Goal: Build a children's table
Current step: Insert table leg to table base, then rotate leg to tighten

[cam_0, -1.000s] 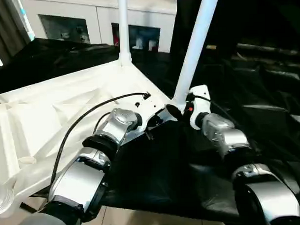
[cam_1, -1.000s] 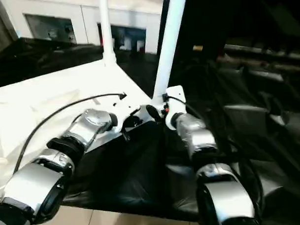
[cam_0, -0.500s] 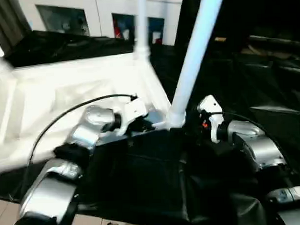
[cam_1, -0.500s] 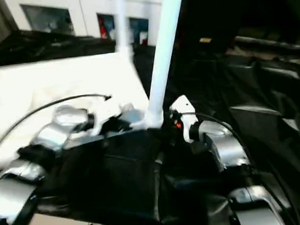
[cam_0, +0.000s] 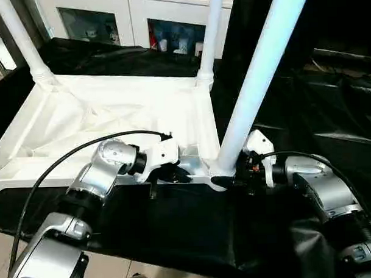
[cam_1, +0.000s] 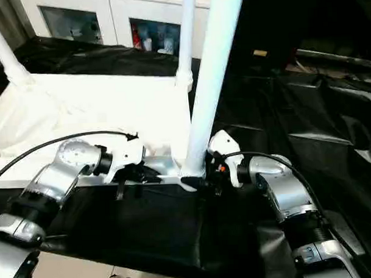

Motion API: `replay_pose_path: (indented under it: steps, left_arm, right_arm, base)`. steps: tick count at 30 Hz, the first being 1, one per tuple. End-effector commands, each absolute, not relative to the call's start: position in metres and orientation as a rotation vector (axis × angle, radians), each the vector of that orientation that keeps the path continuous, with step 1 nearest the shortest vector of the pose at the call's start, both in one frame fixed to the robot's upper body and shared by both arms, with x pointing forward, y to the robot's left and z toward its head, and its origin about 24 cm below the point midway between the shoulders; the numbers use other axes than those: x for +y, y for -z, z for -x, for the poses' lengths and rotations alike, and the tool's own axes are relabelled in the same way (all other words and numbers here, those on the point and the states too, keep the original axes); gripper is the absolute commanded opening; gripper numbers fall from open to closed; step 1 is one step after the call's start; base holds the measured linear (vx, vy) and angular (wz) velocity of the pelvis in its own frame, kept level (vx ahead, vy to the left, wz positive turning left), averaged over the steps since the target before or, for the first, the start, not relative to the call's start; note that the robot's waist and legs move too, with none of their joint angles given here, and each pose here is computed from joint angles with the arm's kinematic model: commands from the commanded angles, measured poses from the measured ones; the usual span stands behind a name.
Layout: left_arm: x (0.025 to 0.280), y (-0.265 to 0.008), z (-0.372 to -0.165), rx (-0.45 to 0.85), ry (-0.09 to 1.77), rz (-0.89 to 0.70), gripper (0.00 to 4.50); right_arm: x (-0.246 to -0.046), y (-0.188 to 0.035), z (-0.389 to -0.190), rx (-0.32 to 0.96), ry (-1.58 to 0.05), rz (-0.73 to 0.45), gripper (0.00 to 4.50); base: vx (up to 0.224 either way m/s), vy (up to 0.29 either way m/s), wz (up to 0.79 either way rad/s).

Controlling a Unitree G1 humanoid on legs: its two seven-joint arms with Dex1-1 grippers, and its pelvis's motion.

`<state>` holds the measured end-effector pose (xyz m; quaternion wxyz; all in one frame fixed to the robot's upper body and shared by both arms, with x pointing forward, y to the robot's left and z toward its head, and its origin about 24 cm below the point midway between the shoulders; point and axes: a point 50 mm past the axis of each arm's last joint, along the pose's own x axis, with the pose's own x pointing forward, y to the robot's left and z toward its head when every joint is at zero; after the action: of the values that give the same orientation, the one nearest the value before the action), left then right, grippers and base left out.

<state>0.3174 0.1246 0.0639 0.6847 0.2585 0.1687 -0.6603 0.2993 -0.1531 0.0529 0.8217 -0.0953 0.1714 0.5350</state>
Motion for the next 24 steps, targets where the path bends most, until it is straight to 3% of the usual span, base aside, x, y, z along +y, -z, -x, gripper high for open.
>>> replay_pose_path:
  steps: [1, 5, 18, 20, 24]
  left_arm:
    - [0.119, -0.058, -0.311, 0.406, 1.537, -0.580, 0.00]
    - [0.120, -0.058, -0.310, 0.407, 1.534, -0.576, 0.00]
    - [0.120, -0.057, -0.313, 0.416, 1.495, -0.552, 0.00]
    - [0.120, -0.057, -0.315, 0.419, 1.466, -0.535, 0.00]
    - [0.115, -0.055, -0.324, 0.408, 1.351, -0.501, 0.00]
  right_arm:
    - [-0.151, -0.059, -0.301, 0.323, -1.149, 0.199, 4.46]
    - [-0.150, -0.058, -0.300, 0.321, -1.157, 0.187, 4.46]
    - [-0.143, -0.049, -0.299, 0.319, -1.145, 0.131, 3.36]
    - [-0.142, -0.045, -0.299, 0.322, -1.107, 0.101, 3.22]
    - [-0.140, -0.032, -0.310, 0.330, -0.876, 0.048, 2.89]
  base:
    - [0.000, 0.000, 0.00]
    - [0.000, 0.000, 0.00]
    - [0.000, 0.000, 0.00]
    - [0.000, 0.000, 0.00]
    - [0.000, 0.000, 0.00]
